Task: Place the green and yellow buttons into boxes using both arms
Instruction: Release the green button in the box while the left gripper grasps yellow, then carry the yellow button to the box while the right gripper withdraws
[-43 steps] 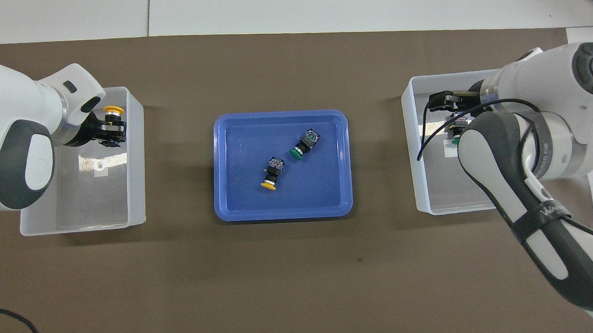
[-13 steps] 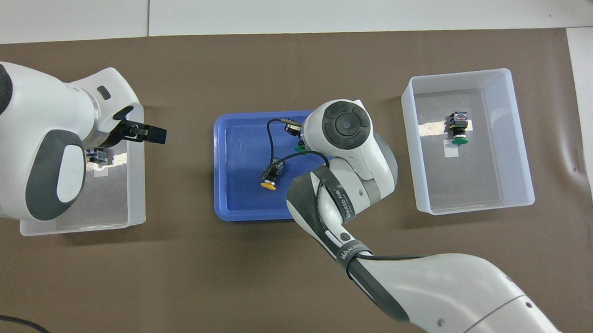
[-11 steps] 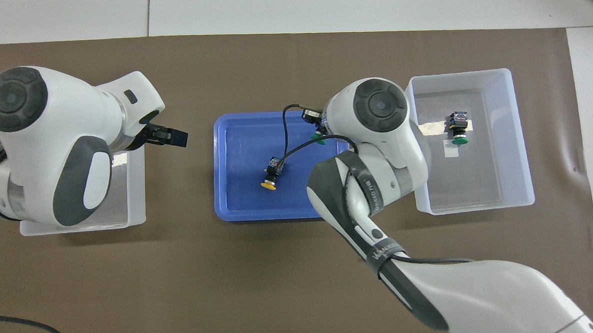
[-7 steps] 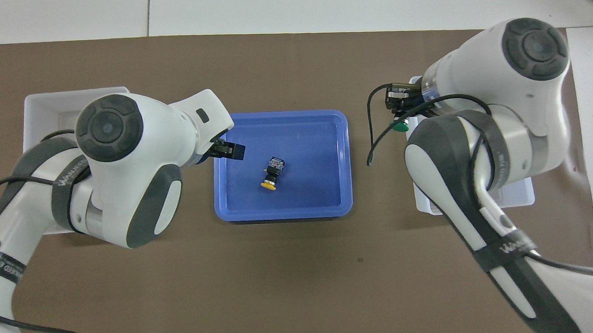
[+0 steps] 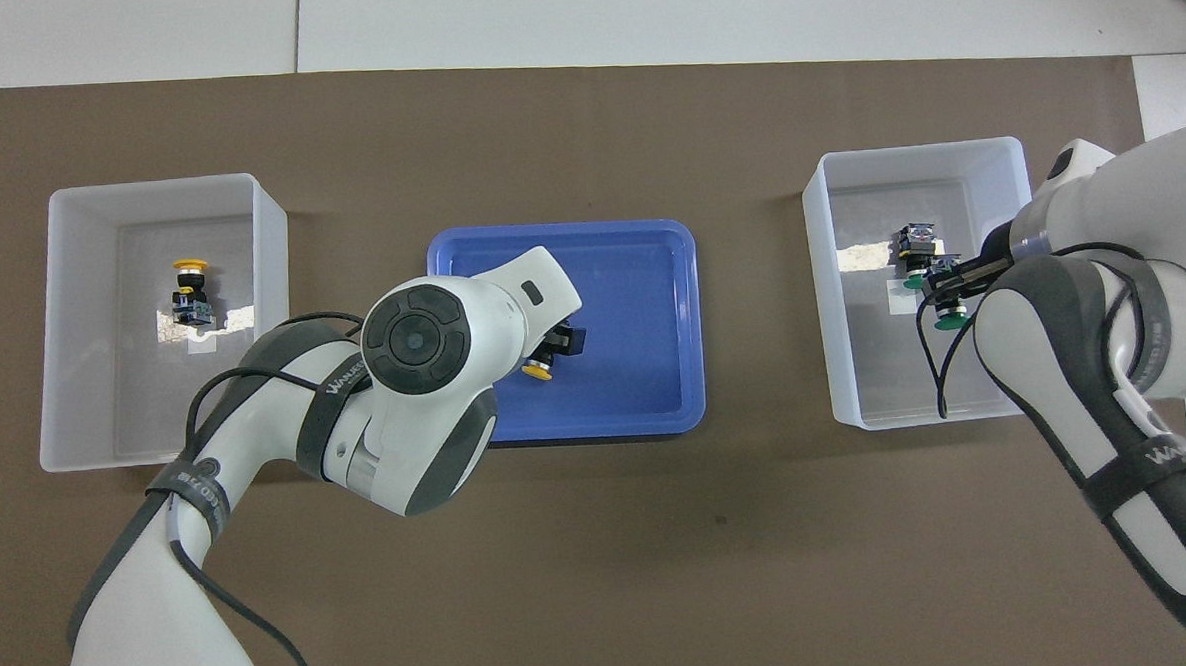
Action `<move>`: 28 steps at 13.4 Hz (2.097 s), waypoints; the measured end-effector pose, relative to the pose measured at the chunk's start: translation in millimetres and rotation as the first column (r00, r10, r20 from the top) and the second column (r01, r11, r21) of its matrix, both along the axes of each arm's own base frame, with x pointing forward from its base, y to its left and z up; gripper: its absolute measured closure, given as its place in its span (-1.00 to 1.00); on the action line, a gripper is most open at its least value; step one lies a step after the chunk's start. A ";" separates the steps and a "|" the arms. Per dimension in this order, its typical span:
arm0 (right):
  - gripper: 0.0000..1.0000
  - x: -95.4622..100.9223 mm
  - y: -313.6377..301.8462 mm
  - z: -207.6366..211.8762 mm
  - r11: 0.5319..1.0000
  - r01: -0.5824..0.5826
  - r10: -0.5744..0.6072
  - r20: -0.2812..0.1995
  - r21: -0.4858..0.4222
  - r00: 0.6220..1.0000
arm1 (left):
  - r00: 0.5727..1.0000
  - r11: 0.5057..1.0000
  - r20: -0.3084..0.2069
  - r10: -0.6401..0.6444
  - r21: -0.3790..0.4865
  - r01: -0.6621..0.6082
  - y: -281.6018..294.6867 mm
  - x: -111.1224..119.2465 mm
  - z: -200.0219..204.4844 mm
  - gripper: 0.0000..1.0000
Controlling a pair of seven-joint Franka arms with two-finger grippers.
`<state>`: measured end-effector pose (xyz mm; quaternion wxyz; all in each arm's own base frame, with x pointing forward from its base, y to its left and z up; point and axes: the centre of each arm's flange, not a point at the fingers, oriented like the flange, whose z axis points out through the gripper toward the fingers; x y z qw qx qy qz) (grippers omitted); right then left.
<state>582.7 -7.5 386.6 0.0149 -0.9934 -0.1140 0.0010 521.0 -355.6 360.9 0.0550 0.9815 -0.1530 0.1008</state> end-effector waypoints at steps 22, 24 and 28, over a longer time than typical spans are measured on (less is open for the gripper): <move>-1.00 7.7 -5.7 122.5 0.991 0.134 -0.136 0.168 0.026 0.976 | 0.976 0.972 -0.008 0.216 0.101 -0.214 129.4 80.2 122.8 0.08; -1.00 0.6 -20.0 170.0 0.989 0.145 -0.145 0.157 0.007 0.977 | 0.960 0.955 -0.011 0.280 0.105 -0.278 170.6 94.8 119.9 0.08; -1.00 -16.7 -46.0 241.1 0.982 0.188 -0.186 0.100 -0.007 0.977 | 0.922 0.916 -0.025 0.387 0.122 -0.382 267.1 112.2 104.8 0.08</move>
